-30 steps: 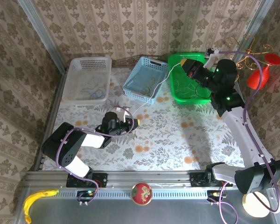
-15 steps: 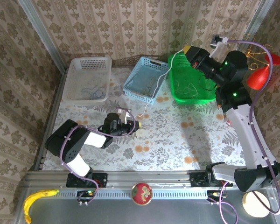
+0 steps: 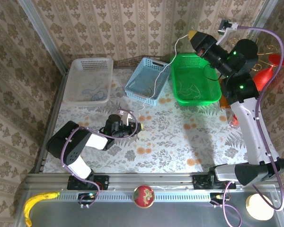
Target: Untangle the cables
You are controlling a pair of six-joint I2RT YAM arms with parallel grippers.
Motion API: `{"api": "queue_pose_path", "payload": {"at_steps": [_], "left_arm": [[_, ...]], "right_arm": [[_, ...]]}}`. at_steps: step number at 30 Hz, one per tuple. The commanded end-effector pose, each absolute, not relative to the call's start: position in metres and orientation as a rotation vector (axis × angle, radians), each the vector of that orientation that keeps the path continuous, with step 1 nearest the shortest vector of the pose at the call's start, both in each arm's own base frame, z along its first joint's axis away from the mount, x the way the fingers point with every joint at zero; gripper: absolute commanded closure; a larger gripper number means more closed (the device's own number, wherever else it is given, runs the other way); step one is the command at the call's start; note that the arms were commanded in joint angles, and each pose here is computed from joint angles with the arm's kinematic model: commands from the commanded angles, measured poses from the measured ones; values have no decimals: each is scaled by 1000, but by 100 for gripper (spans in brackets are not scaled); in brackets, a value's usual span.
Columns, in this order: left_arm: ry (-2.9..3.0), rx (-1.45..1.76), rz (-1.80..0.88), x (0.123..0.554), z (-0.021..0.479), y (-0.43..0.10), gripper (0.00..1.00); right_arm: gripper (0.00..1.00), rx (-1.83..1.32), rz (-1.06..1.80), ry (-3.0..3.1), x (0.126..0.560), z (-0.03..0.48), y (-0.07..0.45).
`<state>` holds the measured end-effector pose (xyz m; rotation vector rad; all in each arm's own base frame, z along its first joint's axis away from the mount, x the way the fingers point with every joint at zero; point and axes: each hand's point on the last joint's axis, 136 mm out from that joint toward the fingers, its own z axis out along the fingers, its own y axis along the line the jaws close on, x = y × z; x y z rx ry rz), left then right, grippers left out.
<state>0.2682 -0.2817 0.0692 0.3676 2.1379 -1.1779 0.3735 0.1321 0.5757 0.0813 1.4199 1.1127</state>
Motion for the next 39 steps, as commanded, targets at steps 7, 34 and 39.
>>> {"api": "queue_pose_path", "payload": {"at_steps": [7, 34, 39], "left_arm": [[2128, 373, -1213, 260, 68, -282, 85], [2123, 365, -1217, 257, 68, -278, 69], [2110, 366, -1224, 258, 74, -279, 68]], "right_arm": [[100, 96, 1003, 1313, 371, 628, 110], [100, 78, 934, 1246, 360, 675, 93], [100, 84, 916, 1268, 365, 668, 92]]}}
